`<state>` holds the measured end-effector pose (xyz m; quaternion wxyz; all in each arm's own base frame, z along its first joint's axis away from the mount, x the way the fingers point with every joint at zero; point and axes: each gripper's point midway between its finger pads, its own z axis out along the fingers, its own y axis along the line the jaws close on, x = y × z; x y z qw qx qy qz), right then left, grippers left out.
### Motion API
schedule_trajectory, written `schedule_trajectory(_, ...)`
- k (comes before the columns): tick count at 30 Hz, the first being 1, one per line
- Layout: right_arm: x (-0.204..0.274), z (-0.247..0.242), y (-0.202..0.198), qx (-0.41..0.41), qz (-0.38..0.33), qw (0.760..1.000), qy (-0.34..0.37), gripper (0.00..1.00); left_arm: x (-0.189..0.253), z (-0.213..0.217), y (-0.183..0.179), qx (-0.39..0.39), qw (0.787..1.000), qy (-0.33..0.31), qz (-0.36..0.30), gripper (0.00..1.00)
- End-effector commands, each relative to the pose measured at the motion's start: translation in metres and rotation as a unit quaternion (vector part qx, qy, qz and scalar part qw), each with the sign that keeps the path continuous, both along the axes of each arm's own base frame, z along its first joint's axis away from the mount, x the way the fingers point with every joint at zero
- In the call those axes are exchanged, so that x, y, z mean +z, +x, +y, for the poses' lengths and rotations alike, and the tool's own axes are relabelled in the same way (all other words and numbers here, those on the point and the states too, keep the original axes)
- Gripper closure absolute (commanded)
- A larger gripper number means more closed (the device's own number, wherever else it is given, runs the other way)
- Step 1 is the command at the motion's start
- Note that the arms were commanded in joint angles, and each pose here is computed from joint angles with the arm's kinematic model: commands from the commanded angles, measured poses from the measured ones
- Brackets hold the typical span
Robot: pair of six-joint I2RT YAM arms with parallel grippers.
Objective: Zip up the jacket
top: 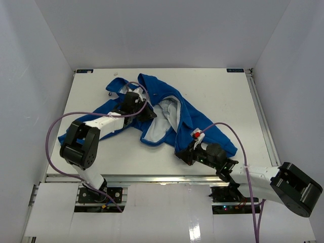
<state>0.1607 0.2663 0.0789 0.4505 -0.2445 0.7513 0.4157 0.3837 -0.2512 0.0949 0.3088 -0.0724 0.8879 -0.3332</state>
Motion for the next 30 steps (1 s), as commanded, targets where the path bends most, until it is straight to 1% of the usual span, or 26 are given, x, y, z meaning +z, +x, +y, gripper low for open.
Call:
schedule_trajectory(1, 0.021, 0.014, 0.006, 0.010, -0.022, 0.999, 0.029, 0.92, 0.036, -0.019, 0.020, -0.036, 0.998, -0.021, -0.038, 0.60)
schedule_trajectory(5, 0.014, 0.013, 0.009, 0.002, -0.019, 1.000, 0.020, 0.92, 0.043, -0.028, 0.015, -0.063, 0.997, -0.039, -0.036, 0.51)
schedule_trajectory(7, 0.015, 0.014, 0.010, 0.002, -0.021, 1.000, 0.021, 0.92, 0.047, -0.037, 0.009, -0.096, 0.993, -0.056, -0.034, 0.49)
schedule_trajectory(8, 0.016, 0.014, 0.010, 0.001, -0.020, 1.000, 0.022, 0.92, 0.047, -0.043, 0.001, -0.127, 0.989, -0.064, -0.031, 0.49)
schedule_trajectory(9, 0.016, 0.014, 0.010, 0.001, -0.020, 1.000, 0.021, 0.92, 0.046, -0.043, -0.002, -0.140, 0.988, -0.063, -0.032, 0.49)
schedule_trajectory(10, 0.017, 0.015, 0.010, 0.003, -0.020, 1.000, 0.023, 0.92, 0.044, -0.041, -0.005, -0.146, 0.987, -0.056, -0.033, 0.49)
schedule_trajectory(12, 0.021, 0.016, 0.009, 0.006, -0.022, 0.999, 0.027, 0.92, 0.038, -0.029, -0.012, -0.142, 0.989, -0.021, -0.038, 0.46)
schedule_trajectory(16, 0.026, 0.014, 0.008, 0.005, -0.024, 0.999, 0.031, 0.92, 0.042, -0.009, -0.026, -0.147, 0.986, 0.022, -0.079, 0.40)
schedule_trajectory(20, 0.028, 0.011, 0.008, -0.001, -0.025, 0.999, 0.033, 0.92, 0.043, 0.013, -0.037, -0.117, 0.987, 0.058, -0.096, 0.37)
schedule_trajectory(23, 0.029, 0.010, 0.006, 0.001, -0.024, 0.999, 0.031, 0.92, 0.028, 0.032, -0.045, -0.087, 0.989, 0.093, -0.076, 0.34)
schedule_trajectory(26, 0.034, 0.010, 0.007, 0.000, -0.029, 0.999, 0.033, 0.92, 0.011, 0.048, -0.058, -0.057, 0.991, 0.108, -0.058, 0.34)
schedule_trajectory(30, 0.039, 0.007, 0.006, -0.002, -0.035, 0.999, 0.035, 0.92, 0.012, 0.067, -0.069, -0.023, 0.989, 0.127, -0.072, 0.34)
